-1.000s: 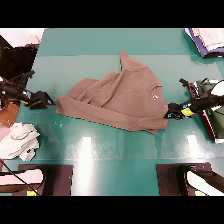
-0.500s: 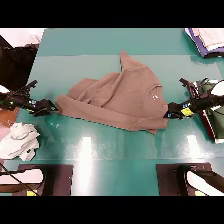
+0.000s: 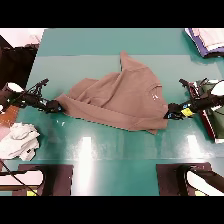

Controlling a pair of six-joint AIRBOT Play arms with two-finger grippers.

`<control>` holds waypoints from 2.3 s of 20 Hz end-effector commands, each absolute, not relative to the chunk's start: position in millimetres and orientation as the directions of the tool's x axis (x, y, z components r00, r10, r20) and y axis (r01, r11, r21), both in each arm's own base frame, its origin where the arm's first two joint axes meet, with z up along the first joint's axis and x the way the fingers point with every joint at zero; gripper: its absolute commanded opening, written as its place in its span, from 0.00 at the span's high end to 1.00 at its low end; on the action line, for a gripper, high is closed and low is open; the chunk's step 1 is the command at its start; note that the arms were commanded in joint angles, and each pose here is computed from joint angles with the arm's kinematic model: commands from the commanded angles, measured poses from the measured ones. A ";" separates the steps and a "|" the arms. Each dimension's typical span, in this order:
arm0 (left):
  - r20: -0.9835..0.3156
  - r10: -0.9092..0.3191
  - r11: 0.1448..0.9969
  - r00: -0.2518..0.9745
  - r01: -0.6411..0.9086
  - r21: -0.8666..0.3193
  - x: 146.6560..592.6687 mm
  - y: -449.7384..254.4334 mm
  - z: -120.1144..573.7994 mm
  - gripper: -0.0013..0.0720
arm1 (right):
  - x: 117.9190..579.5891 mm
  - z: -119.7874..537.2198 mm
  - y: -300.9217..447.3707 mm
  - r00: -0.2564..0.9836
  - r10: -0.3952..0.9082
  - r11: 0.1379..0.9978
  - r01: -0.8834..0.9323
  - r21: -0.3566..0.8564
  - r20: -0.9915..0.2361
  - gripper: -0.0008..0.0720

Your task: Fold the shirts.

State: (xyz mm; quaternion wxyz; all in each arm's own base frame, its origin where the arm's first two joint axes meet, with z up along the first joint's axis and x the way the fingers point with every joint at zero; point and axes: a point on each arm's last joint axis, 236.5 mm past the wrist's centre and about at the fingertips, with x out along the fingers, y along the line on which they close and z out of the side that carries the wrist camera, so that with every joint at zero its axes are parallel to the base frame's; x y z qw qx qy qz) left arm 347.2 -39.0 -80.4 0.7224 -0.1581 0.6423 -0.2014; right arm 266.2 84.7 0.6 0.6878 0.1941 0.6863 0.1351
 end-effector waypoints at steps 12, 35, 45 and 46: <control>-0.719 -0.434 0.900 0.543 0.296 -0.320 398.8 -42.2 144.6 0.95 | 336.2 120.9 79.9 0.312 0.433 0.900 -0.088 0.428 -0.846 0.97; 0.008 -0.380 0.925 0.925 0.380 0.003 261.7 -80.3 519.7 0.95 | 227.5 556.8 5.5 0.997 0.002 1.000 -0.002 0.004 0.077 0.97; -0.662 -0.528 0.847 0.532 0.273 -0.456 401.7 -82.7 166.1 0.95 | 418.8 181.4 13.0 0.460 0.325 0.940 -0.059 0.337 -0.826 0.97; -0.675 -0.531 0.847 0.513 0.281 -0.452 415.3 -86.5 144.2 0.95 | 430.6 153.9 14.6 0.420 0.313 0.943 -0.032 0.331 -0.852 0.97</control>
